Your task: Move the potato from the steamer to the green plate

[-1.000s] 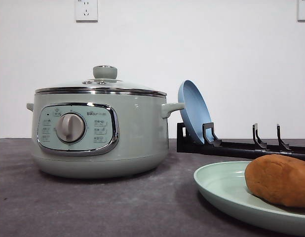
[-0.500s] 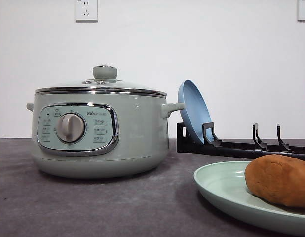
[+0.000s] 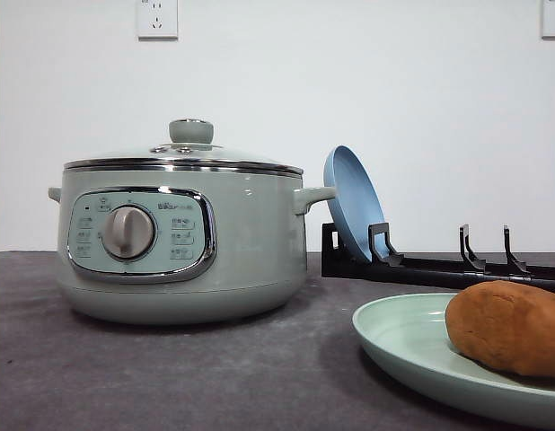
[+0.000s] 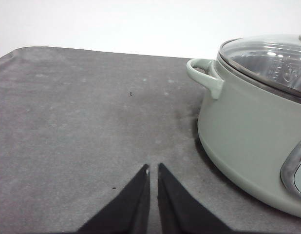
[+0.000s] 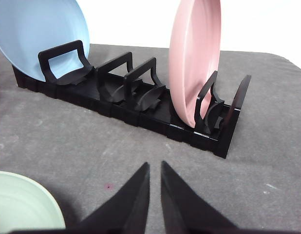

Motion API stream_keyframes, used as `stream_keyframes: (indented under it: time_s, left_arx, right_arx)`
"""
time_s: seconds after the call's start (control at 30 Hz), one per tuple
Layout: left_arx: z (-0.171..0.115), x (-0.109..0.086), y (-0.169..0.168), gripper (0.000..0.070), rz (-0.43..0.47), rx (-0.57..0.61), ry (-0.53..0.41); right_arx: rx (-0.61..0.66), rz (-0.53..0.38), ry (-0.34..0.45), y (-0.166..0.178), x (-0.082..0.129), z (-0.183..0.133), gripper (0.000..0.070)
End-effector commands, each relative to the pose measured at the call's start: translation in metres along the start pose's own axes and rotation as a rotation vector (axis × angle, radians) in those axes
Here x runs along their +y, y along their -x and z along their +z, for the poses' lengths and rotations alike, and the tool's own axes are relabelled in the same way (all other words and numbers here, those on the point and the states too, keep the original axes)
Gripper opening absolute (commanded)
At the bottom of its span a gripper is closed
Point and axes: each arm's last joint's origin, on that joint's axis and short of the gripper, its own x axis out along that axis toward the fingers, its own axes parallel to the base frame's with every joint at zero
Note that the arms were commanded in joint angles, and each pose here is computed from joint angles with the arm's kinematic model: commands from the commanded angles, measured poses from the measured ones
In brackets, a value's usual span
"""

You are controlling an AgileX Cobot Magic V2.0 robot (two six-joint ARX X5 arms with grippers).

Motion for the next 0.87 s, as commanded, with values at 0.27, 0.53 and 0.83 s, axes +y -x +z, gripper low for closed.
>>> stream_keyframes:
  time_s: [0.27,0.53,0.83]
  left_arx:
    - [-0.0058,0.0005,-0.0020,0.0022,0.001,0.011,0.003]
    - [-0.0058,0.0005,-0.0020,0.0022,0.001,0.011,0.003]
    - [-0.0058,0.0005,-0.0020,0.0022,0.001,0.011,0.003]
  right_arx:
    - [-0.008,-0.002,-0.003,-0.0004,0.0001,-0.0005,0.0032]
    - [-0.007,-0.002,-0.003,-0.0004,0.0001,-0.0005,0.0032]
    - [-0.007,-0.002,-0.003,-0.0004,0.0001,-0.0005,0.0032]
